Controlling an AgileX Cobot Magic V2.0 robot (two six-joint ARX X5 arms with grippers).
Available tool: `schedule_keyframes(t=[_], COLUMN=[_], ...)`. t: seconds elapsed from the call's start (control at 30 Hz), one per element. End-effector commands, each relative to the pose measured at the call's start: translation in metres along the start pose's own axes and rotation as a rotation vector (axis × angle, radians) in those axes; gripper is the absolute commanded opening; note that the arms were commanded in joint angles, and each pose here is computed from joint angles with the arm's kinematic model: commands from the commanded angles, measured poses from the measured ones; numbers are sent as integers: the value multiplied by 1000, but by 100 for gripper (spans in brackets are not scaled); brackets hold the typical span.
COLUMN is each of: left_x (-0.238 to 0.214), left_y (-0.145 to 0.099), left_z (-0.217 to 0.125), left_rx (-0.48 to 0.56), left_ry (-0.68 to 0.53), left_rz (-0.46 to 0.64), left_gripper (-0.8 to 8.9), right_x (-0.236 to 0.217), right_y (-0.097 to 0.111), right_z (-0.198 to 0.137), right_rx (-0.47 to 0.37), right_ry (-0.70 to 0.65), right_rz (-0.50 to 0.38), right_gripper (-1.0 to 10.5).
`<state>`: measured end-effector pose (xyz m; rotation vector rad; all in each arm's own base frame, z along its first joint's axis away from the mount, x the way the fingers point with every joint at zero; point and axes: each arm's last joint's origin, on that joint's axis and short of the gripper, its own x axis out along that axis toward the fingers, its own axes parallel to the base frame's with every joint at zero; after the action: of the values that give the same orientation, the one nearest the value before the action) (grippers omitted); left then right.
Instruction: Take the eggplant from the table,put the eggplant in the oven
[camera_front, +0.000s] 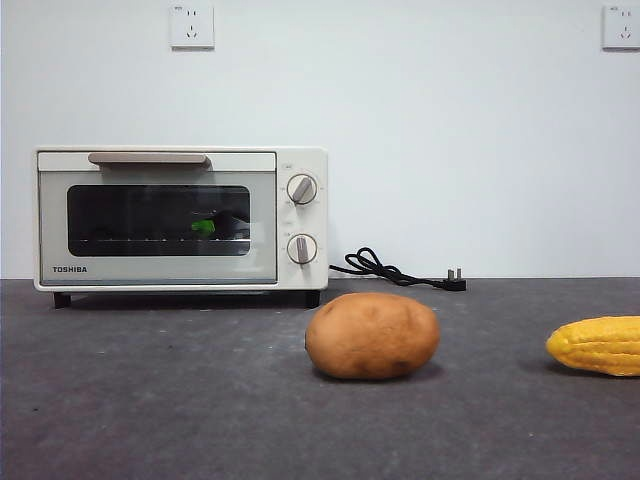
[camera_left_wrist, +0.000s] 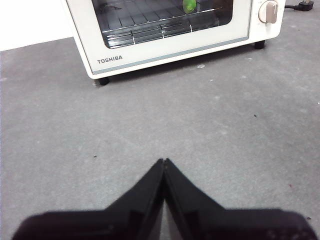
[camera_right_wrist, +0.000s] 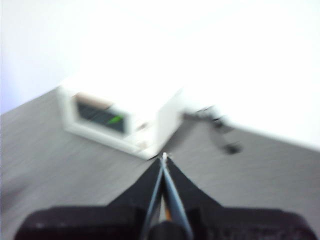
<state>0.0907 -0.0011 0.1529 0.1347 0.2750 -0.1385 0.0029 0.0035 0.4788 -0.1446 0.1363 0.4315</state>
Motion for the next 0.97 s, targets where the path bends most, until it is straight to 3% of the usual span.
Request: schedule_keyframes(t=[0.03,0.2,0.37,0.57,0.73,0.97], left_x=[1,1,1,1,1,2], left_y=[0,0,0,0,0,0], left_z=[-2,-2,-2,-2,-2,-3], left_rx=[-7,-7,-7,-7,-7,-9], left_ry=[2,2,2,2,3,17], left_rz=[-4,-5,-5,-5,-5,-7], left_gripper=[-4,-4,-4,-4,-4,-4], right_x=[-29,-64,-65,-7,58,110], right_y=[4,16,29,23,3,-9], right_z=[-13,-38,-74,-129,-174,-242], right_rx=[-63,-77,-63,24,148,226], right_ry=[-55,-194,-338,-391,-351,-283], right_rz=[-132,-265,-361,-438,-438,-451], right_gripper=[1,1,1,1,1,1])
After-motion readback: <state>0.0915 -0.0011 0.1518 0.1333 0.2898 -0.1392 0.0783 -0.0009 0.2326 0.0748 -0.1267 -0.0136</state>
